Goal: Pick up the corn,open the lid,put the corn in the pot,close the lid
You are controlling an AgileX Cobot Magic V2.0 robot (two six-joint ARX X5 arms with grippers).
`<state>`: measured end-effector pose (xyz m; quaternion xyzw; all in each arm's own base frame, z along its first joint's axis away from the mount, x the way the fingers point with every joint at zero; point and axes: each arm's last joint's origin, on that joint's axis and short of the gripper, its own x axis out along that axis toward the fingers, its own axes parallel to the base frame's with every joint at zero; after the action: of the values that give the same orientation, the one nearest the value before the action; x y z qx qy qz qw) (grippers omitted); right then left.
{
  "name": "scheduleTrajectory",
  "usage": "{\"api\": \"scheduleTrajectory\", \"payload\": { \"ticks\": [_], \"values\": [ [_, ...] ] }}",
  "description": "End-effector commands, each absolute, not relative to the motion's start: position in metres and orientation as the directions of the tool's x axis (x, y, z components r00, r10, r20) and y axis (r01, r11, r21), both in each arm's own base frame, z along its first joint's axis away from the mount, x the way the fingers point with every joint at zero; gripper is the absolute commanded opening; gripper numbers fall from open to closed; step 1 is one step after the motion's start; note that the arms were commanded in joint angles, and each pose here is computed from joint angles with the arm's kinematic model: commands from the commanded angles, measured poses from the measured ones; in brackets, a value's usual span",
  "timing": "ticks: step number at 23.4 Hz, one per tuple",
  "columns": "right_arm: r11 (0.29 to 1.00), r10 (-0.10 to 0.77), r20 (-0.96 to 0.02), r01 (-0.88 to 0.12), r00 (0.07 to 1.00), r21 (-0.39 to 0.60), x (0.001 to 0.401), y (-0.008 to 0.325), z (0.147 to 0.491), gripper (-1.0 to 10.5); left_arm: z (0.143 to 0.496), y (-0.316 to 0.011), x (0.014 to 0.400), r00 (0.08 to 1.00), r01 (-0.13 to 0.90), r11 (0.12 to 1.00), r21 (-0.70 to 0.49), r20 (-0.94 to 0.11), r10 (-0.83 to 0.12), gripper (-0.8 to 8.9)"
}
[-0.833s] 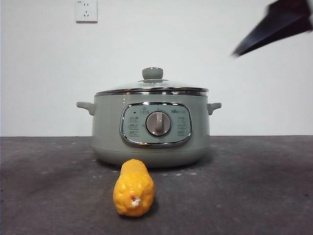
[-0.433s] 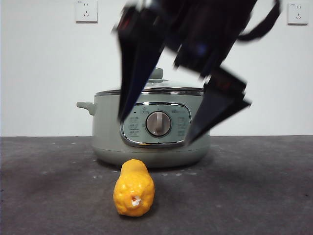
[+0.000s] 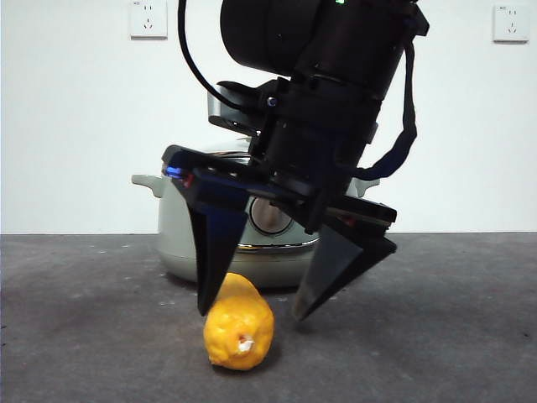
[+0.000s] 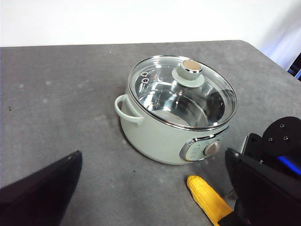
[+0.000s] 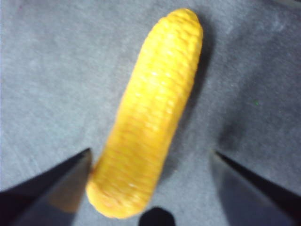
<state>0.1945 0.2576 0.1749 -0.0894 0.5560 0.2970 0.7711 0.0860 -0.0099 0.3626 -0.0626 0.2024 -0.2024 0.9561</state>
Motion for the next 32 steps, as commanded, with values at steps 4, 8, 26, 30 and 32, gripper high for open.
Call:
{"api": "scheduleTrajectory", "payload": {
  "ticks": [4, 8, 26, 30, 32],
  "values": [
    [0.801, 0.376, -0.901, -0.565, 0.218, 0.197, 0.195, 0.261, 0.175, -0.1, 0.364, -0.010, 0.086, 0.837, 0.366, 0.909, -0.199, -0.358, -0.415, 6.37],
    [0.787, 0.383, -0.896, -0.587, 0.225, 0.189, 0.196, 0.262, 0.176, -0.1, 0.364, -0.010, 0.086, 0.836, 0.366, 0.909, -0.199, -0.358, -0.415, 6.38],
    [0.790, 0.543, -0.582, -0.604, 0.606, 0.108, 0.087, 0.124, 0.350, -0.1, 0.369, -0.041, 0.173, 0.713, 0.557, 0.800, -0.222, -0.366, -0.598, 6.37],
    [0.827, 0.504, -0.570, -0.553, 0.648, 0.103, 0.073, 0.099, 0.355, -0.1, 0.379, -0.067, 0.206, 0.681, 0.592, 0.786, -0.178, -0.410, -0.606, 6.37],
    [0.841, 0.489, -0.569, -0.531, 0.661, 0.106, 0.067, 0.089, 0.355, -0.1, 0.382, -0.081, 0.225, 0.670, 0.606, 0.780, -0.155, -0.429, -0.606, 6.37]
  ]
}}
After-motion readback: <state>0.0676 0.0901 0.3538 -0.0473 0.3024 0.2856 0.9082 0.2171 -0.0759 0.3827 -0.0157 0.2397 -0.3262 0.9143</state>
